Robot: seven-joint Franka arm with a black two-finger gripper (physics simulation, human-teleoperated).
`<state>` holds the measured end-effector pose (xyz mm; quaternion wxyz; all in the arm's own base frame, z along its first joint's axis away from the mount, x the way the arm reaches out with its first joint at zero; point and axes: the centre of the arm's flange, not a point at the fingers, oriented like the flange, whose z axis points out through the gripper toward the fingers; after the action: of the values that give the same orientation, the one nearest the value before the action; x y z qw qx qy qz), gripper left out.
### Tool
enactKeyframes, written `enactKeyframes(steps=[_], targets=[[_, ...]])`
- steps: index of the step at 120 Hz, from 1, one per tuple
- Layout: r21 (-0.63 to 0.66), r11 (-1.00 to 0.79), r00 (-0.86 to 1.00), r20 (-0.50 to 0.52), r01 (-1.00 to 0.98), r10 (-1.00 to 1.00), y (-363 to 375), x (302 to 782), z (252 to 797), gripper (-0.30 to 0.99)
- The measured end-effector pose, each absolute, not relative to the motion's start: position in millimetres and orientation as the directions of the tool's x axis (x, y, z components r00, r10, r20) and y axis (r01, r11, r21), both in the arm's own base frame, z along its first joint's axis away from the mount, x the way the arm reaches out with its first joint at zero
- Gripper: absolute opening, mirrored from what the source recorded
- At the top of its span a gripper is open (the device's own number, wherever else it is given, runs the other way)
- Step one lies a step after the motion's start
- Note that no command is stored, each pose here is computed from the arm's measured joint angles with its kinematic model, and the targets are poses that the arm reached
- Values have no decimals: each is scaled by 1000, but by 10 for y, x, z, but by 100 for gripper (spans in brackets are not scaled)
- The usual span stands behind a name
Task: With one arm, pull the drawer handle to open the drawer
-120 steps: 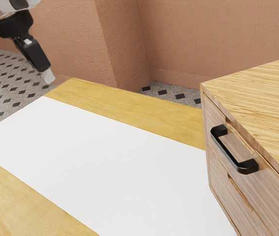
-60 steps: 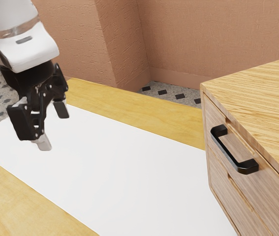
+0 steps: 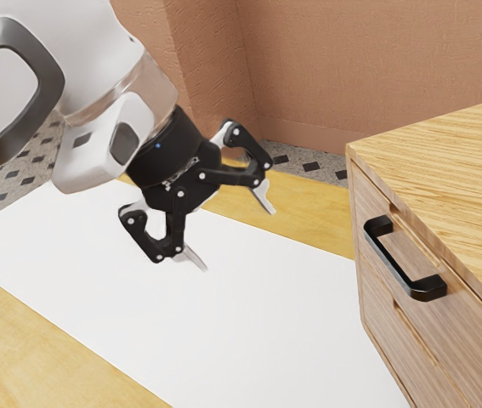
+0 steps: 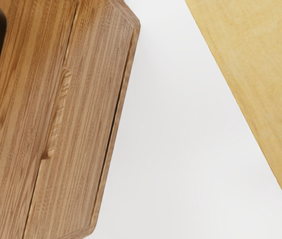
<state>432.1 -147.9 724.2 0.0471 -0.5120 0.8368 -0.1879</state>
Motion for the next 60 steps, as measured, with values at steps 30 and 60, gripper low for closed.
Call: enactKeyframes(steps=[30, 60], targets=[[-542, 543, -695, 113, -642, -710, -1686, 4574, 7138, 57], [-606, 616, -798, 52, -503, -600, -1931, 4848, 6906, 42]])
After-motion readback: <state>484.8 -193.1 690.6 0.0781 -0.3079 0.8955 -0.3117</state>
